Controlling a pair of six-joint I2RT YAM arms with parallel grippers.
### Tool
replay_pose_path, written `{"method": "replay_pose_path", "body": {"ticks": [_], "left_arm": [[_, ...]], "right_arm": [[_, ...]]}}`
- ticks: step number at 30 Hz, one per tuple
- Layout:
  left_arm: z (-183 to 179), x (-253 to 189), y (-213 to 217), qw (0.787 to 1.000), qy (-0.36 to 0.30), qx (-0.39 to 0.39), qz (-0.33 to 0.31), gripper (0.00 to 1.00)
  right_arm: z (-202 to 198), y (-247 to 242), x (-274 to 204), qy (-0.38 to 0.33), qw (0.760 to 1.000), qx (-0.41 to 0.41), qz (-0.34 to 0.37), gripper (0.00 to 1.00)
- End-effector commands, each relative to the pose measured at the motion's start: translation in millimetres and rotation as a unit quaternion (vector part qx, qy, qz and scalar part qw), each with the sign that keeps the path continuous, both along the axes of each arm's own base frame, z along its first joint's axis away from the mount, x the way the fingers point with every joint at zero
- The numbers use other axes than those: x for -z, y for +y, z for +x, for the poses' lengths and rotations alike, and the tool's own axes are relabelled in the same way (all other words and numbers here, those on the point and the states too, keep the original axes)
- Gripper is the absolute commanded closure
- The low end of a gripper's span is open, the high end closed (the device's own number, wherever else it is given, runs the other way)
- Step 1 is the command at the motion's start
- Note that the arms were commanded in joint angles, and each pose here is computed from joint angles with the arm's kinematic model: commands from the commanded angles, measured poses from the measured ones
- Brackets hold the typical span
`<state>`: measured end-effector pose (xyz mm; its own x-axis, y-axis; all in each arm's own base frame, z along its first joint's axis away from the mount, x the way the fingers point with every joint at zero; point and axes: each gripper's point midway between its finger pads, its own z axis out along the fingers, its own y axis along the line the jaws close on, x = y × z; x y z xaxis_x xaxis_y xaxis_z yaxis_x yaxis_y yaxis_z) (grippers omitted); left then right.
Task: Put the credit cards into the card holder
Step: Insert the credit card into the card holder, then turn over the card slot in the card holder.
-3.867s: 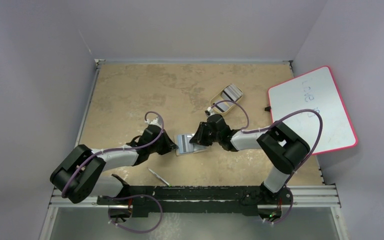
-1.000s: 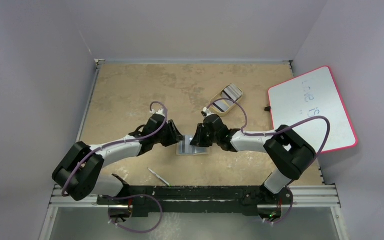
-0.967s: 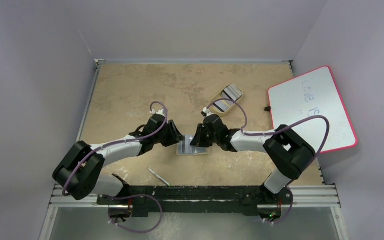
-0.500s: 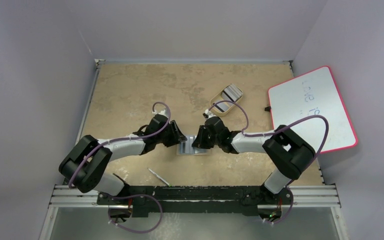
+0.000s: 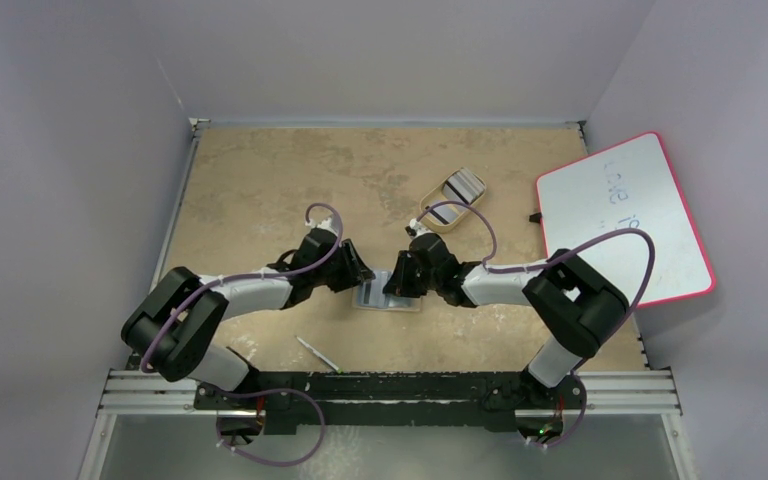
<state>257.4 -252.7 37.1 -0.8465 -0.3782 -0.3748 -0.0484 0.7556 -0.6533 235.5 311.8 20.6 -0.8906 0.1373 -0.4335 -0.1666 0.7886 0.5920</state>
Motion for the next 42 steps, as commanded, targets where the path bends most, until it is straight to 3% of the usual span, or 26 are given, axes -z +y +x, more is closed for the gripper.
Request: {"method": "replay_pose_path", "body": {"ticks": [1, 10, 20, 42], "left_arm": [[1, -16, -15, 0.999, -0.018, 0.019, -0.044, 0.6], [-4, -52, -28, 0.992, -0.036, 0.03, -0.114, 0.59], [-9, -63, -35, 0.987, -0.039, 0.038, -0.153, 0.59], [-11, -57, -52, 0.983, -0.032, 0.057, -0.169, 0.59]], "right_arm": [[-3, -3, 10, 0.004, 1.0, 0.001, -0.008, 0.9], [-3, -3, 12, 0.006, 1.0, 0.003, -0.009, 0.89], [-2, -1, 8, 0.004, 1.0, 0.004, -0.001, 0.87], [10, -14, -17, -0.059, 0.998, 0.029, -0.003, 0.8]]}}
